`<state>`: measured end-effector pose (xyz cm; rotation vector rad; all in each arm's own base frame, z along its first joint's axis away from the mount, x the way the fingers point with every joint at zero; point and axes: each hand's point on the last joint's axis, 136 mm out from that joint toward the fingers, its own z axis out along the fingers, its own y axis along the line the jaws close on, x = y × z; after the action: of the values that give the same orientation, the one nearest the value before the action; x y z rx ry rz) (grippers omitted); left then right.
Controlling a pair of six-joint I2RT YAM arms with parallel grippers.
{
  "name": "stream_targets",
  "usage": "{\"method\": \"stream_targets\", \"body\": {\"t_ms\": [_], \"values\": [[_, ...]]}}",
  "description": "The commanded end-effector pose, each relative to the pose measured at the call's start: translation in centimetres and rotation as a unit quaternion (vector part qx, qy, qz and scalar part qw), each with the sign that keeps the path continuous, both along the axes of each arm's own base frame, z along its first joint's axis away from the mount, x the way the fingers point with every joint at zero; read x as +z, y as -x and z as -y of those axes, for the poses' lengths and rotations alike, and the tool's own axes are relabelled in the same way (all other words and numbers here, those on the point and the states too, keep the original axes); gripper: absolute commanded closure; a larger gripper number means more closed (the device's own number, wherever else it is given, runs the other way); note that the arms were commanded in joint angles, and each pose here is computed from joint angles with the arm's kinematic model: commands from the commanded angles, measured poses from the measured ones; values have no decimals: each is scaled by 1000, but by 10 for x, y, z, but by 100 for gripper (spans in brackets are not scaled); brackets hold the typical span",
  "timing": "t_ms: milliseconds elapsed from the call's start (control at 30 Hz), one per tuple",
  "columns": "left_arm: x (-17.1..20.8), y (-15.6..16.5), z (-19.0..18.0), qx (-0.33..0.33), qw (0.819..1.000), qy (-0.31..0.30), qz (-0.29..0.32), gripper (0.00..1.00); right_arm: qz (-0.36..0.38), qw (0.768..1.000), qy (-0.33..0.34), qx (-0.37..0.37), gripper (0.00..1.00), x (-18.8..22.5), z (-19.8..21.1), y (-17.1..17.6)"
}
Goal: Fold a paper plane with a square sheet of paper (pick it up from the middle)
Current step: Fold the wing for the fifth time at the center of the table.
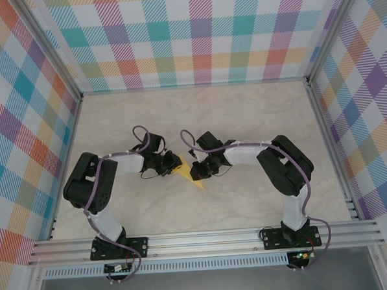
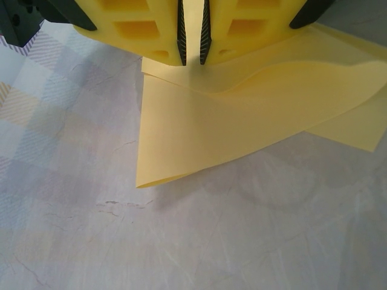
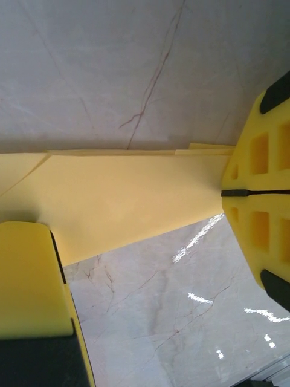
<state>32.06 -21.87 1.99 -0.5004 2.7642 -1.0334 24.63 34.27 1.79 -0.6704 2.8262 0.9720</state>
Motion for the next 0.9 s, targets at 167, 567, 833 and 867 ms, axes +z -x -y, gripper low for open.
{"method": "stream_targets", "body": {"t_ms": [167, 567, 833, 867], "values": [[27, 7, 23, -30, 999, 33, 25, 80, -31, 998, 48, -12, 96, -20, 16, 13], [12, 27, 32, -3, 999, 32, 5, 84, -35, 997, 68, -22, 97, -28, 20, 10], [-8, 39, 26, -1, 1000, 18, -16, 84, -37, 997, 72, -14, 97, -33, 23, 14], [-10, 40, 23, 0, 1000, 12, -17, 84, -36, 997, 74, -9, 97, -35, 24, 16]]}}
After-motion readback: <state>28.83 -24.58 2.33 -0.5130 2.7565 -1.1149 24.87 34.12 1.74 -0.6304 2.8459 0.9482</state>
